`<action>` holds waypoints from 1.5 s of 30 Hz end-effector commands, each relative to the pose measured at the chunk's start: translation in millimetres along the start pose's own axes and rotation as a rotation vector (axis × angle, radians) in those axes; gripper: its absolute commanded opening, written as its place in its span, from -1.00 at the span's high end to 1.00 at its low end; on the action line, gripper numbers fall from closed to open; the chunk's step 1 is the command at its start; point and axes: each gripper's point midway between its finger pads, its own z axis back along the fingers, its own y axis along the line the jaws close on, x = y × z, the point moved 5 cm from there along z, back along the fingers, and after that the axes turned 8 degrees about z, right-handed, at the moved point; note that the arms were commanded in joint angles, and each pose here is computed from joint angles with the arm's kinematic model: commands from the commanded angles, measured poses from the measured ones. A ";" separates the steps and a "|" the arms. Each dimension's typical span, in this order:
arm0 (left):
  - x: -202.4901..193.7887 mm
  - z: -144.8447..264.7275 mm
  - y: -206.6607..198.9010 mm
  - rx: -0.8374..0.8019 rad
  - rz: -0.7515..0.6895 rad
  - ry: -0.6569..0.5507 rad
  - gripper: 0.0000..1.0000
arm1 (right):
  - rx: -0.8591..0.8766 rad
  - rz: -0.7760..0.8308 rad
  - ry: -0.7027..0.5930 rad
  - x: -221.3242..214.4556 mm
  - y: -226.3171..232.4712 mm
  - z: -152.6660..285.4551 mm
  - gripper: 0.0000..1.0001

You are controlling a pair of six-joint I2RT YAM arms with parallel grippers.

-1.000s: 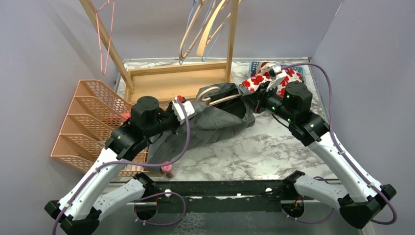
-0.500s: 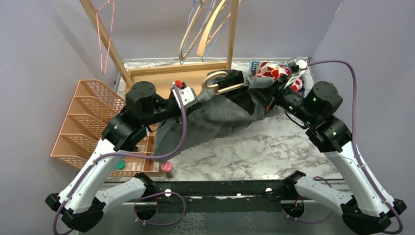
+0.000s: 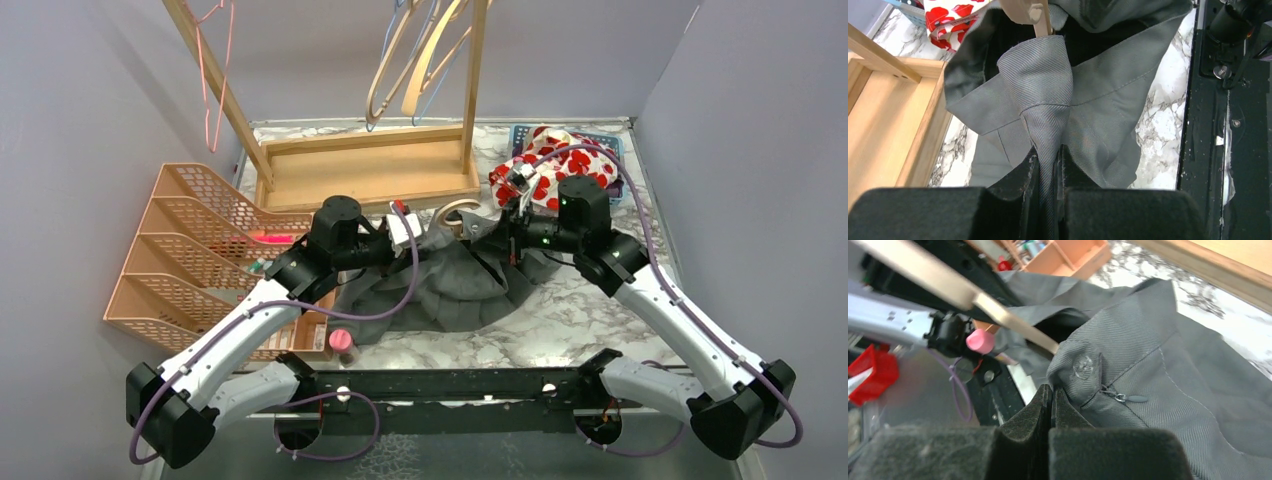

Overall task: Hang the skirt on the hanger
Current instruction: Hang the skirt on the hanger.

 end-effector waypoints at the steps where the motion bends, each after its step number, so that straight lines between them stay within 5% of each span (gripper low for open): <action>1: 42.5 8.2 -5.1 -0.028 -0.135 -0.196 1.00 | 0.256 0.148 -0.088 18.1 35.0 12.3 0.98; 7: 38.3 15.3 -10.1 -0.039 -0.171 -0.171 1.00 | 0.192 0.274 -0.164 40.4 36.0 25.0 0.09; 19: 59.3 38.8 -19.7 -0.041 -0.265 -0.179 1.00 | -0.110 0.434 -0.209 65.0 3.0 34.5 -0.24; 26: 73.0 48.5 -23.1 -0.034 -0.291 -0.200 1.00 | -0.163 0.366 -0.128 48.3 -0.5 42.8 -0.26; 36: 78.8 62.0 -27.4 -0.006 -0.319 -0.211 1.00 | -0.449 0.263 -0.107 49.8 -23.2 67.6 0.36; 45: 69.8 52.6 -26.3 -0.039 -0.292 -0.185 1.00 | 0.027 0.496 -0.268 86.8 44.3 67.8 -0.08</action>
